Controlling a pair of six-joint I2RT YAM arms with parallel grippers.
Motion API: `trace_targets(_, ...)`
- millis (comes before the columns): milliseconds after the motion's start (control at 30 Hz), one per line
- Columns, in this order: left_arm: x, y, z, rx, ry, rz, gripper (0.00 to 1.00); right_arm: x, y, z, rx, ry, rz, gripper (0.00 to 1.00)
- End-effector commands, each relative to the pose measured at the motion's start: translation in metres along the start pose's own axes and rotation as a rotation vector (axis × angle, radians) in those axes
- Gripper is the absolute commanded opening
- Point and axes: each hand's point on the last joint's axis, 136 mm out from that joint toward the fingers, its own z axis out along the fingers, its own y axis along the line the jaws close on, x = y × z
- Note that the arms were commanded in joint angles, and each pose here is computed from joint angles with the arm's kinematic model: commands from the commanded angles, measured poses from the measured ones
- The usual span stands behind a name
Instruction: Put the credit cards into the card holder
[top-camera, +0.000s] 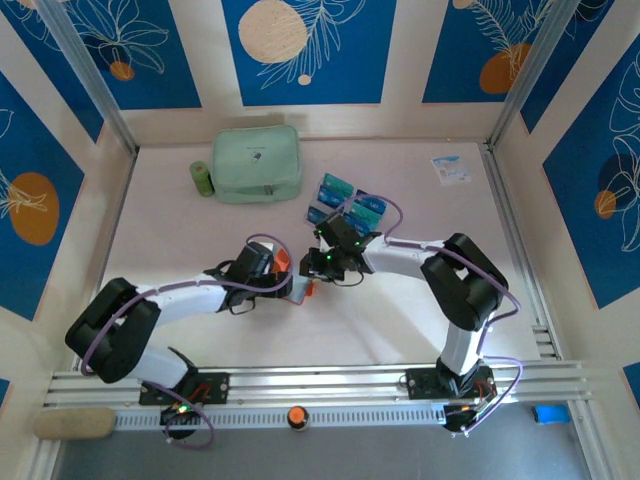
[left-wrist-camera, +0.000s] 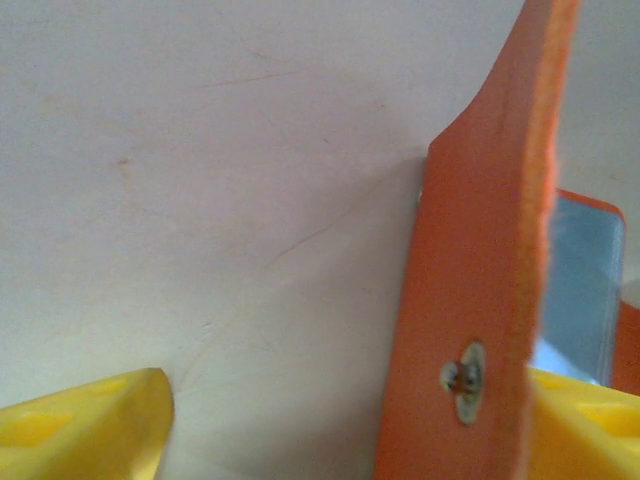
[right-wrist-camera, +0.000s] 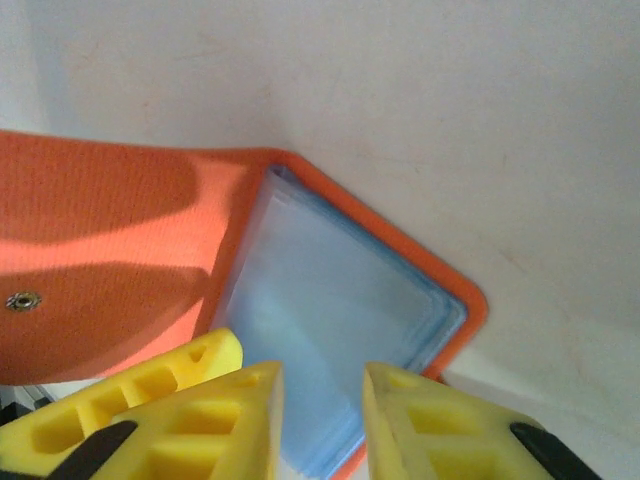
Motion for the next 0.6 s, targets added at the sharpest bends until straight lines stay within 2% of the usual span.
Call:
trace_targets(0, 0.002, -0.009, -0.006, 0.049, 0.021, -0.015, 0.87, 0.003, -0.005, -0.021, 0.061, -0.05, -0.03, 0.33)
trace_targets(200, -0.023, -0.015, -0.029, 0.049, -0.043, -0.005, 0.97, 0.013, -0.02, -0.031, 0.148, -0.07, -0.049, 0.45)
trace_targets(233, -0.027, -0.016, -0.033, 0.048, -0.052, -0.004, 1.0, 0.015, -0.02, -0.029, 0.151, -0.063, -0.05, 0.45)
trace_targets(567, -0.052, -0.022, -0.056, 0.03, -0.084, 0.018, 1.0, 0.028, -0.022, -0.002, 0.218, -0.012, -0.062, 0.45)
